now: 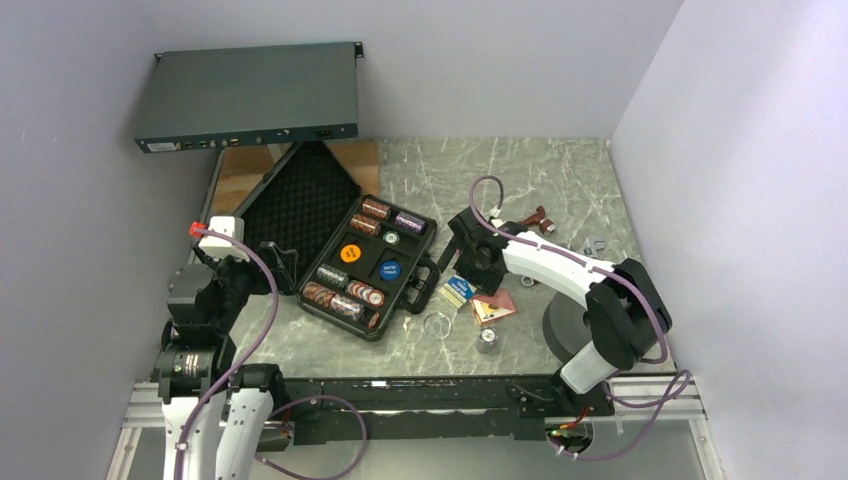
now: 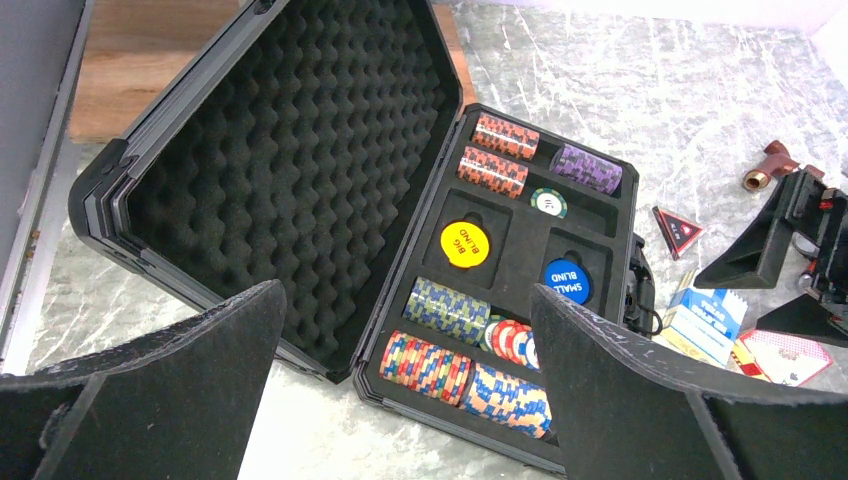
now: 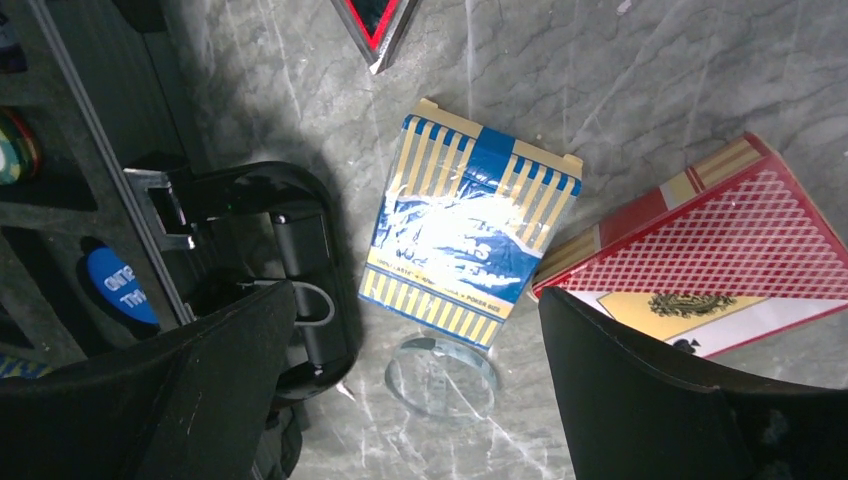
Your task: Pack up texas hold em set
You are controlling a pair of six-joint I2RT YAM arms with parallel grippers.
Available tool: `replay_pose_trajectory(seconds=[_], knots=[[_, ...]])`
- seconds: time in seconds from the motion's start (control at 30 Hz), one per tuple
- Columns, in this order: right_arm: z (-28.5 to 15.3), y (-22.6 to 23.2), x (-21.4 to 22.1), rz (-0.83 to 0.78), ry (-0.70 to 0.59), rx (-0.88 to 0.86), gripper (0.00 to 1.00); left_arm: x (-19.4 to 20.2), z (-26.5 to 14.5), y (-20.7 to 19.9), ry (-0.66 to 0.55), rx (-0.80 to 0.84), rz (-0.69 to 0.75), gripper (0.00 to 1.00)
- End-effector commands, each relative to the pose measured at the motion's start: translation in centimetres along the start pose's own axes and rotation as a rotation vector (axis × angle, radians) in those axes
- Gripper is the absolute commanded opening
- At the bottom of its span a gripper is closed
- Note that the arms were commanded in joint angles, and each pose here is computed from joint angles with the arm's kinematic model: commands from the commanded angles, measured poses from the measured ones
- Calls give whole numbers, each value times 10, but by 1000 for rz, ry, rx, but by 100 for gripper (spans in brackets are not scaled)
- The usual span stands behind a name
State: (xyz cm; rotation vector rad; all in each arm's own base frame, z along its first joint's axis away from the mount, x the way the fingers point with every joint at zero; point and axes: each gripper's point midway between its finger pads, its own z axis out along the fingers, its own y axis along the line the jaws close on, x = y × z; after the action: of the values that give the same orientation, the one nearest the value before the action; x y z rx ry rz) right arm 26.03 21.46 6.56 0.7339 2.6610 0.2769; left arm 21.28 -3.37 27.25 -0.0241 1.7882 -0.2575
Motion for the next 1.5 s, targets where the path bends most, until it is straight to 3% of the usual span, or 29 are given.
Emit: replay_pose_trajectory(seconds=[0.0, 0.53, 1.23, 1.47], knots=[[12, 3, 7, 29, 26, 13, 95, -12, -2, -4, -52, 20, 13, 99], [30, -3, 25, 9, 89, 52, 83, -12, -3, -5, -55, 23, 14, 99], [-5, 10, 27, -54, 17, 9, 85, -12, -3, -4, -55, 18, 14, 99], [9, -3, 13, -134, -49, 34, 86, -12, -3, -4, -53, 17, 12, 99]])
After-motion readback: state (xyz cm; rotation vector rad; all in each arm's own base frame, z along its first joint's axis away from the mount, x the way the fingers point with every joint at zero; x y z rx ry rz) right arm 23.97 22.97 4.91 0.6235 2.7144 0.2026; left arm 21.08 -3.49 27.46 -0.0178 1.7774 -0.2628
